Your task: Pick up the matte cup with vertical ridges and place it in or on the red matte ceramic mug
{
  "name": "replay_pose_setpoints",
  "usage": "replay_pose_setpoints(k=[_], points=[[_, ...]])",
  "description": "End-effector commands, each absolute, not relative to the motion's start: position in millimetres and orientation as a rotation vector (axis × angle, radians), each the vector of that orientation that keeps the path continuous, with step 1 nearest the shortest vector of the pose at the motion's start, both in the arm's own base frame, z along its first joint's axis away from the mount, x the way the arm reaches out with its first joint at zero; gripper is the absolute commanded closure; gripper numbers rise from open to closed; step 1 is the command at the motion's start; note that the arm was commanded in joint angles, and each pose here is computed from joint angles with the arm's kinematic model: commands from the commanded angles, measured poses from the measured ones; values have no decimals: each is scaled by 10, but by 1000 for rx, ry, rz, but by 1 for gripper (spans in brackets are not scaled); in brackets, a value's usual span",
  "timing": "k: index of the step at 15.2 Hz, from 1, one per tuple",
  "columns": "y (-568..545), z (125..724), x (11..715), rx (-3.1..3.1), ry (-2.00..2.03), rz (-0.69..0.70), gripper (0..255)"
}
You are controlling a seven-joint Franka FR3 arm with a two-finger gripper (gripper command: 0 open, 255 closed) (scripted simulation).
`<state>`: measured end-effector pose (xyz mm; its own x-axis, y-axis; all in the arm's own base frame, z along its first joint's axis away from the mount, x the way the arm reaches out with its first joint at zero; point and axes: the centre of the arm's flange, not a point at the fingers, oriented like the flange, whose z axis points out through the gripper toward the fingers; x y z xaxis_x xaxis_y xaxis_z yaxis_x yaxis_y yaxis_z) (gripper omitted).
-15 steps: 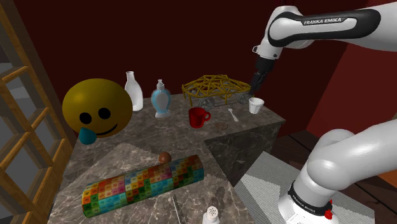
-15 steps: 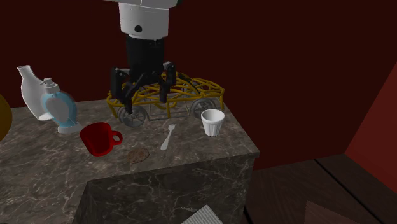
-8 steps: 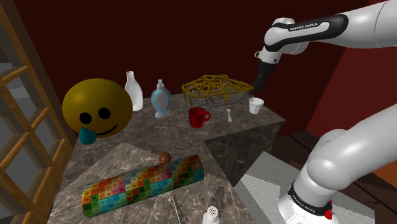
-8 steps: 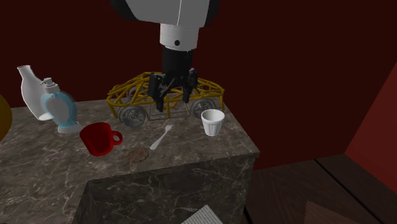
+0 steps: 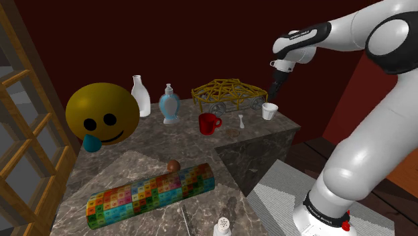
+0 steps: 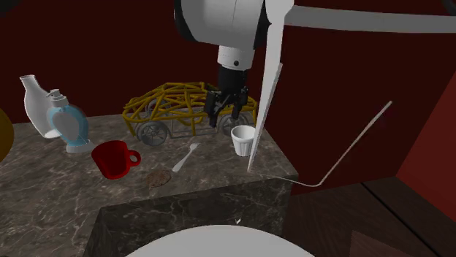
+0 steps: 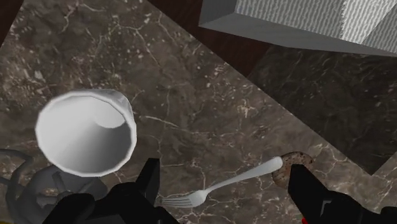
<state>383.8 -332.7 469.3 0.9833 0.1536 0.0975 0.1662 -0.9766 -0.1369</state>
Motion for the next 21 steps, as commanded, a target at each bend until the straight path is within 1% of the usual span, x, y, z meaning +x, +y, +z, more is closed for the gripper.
replay_pose_setpoints(k=[1, 13, 21], points=[[-3557, 4575, 3893, -2977, -249, -129, 0], [-4985, 3845, 4279, -2932, -275, -121, 0], [-4972, 3451, 4320, -2930, -276, -121, 0]])
